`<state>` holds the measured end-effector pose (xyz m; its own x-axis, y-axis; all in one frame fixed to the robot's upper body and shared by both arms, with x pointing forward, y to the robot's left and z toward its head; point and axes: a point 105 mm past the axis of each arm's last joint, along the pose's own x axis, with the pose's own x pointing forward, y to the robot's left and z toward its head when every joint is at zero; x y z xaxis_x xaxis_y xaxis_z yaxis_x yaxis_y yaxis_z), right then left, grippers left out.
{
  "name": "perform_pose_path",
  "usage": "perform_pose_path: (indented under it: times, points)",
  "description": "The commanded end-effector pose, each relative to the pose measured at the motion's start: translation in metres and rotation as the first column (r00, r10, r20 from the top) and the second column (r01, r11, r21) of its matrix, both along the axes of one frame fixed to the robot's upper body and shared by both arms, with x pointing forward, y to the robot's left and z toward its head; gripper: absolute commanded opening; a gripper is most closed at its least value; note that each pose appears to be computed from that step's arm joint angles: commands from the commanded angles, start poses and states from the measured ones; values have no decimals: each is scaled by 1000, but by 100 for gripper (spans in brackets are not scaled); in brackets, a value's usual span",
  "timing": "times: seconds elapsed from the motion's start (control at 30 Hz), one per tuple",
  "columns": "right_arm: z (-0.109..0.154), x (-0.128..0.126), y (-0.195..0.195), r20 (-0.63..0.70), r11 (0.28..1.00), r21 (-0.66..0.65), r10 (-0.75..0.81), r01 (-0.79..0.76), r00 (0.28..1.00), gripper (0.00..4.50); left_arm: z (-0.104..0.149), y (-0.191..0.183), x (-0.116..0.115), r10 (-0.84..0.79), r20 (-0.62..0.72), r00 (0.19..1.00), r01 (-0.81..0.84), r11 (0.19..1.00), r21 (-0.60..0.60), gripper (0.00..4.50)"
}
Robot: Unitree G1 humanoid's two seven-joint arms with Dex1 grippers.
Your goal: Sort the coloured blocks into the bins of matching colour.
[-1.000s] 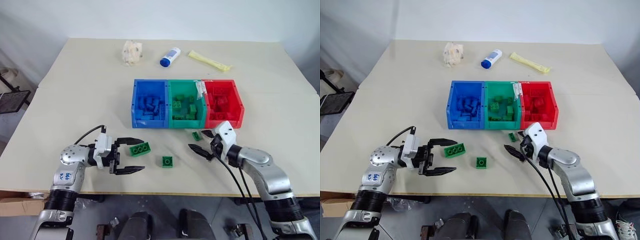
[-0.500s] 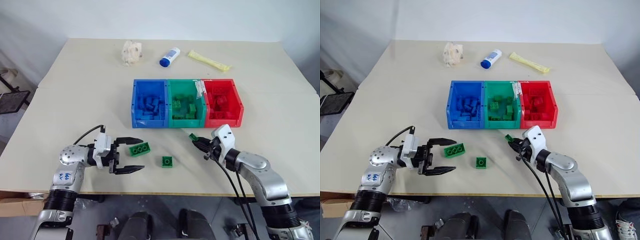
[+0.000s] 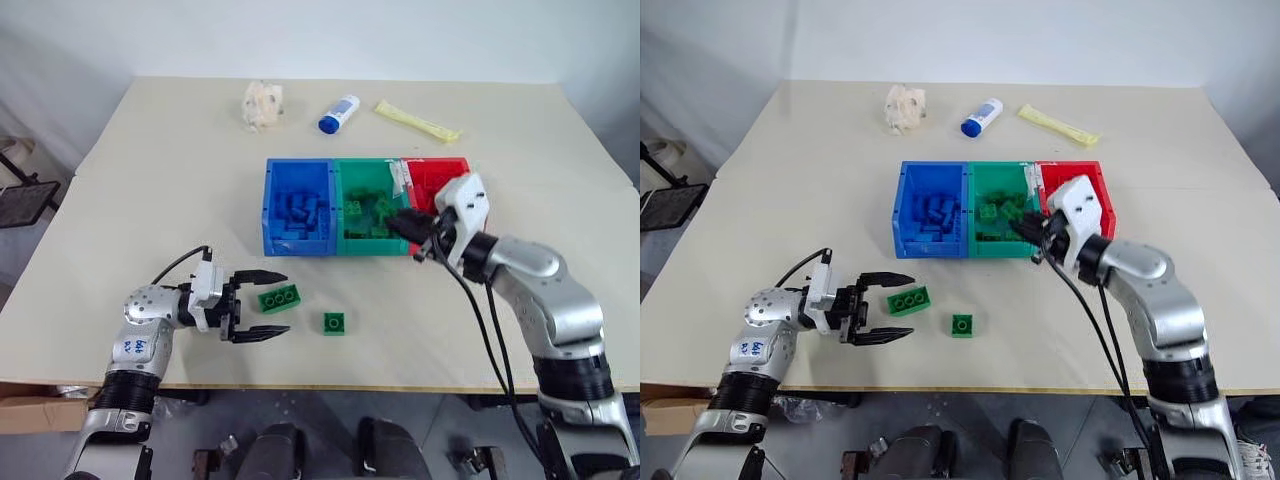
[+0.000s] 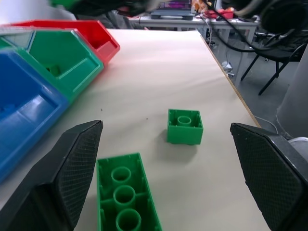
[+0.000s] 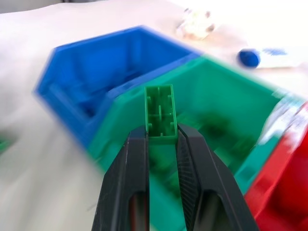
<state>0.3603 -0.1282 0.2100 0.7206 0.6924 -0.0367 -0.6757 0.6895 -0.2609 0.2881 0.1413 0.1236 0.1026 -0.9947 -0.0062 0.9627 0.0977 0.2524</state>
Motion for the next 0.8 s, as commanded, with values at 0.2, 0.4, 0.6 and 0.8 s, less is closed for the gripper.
perform_pose_path:
  times: [0.2, 0.4, 0.6, 0.8]
  points:
    - [16, 9, -3, 59, 997, -75, 40, -35, 997, 276, 5, 3, 5, -2, 36, 999, 2, 1000, 1, 450]
    - [13, -4, -7, 37, 988, -125, 100, -95, 994, 447, 6, 5, 6, -2, 37, 999, 2, 1000, 6, 450]
    - [-4, -43, -28, -91, 951, -201, 222, -236, 971, 447, 9, 12, 7, 13, 44, 999, -14, 1000, 21, 450]
    - [-18, -70, -51, -195, 925, -244, 246, -290, 949, 447, 10, 22, 6, 32, 40, 999, -33, 999, 37, 450]
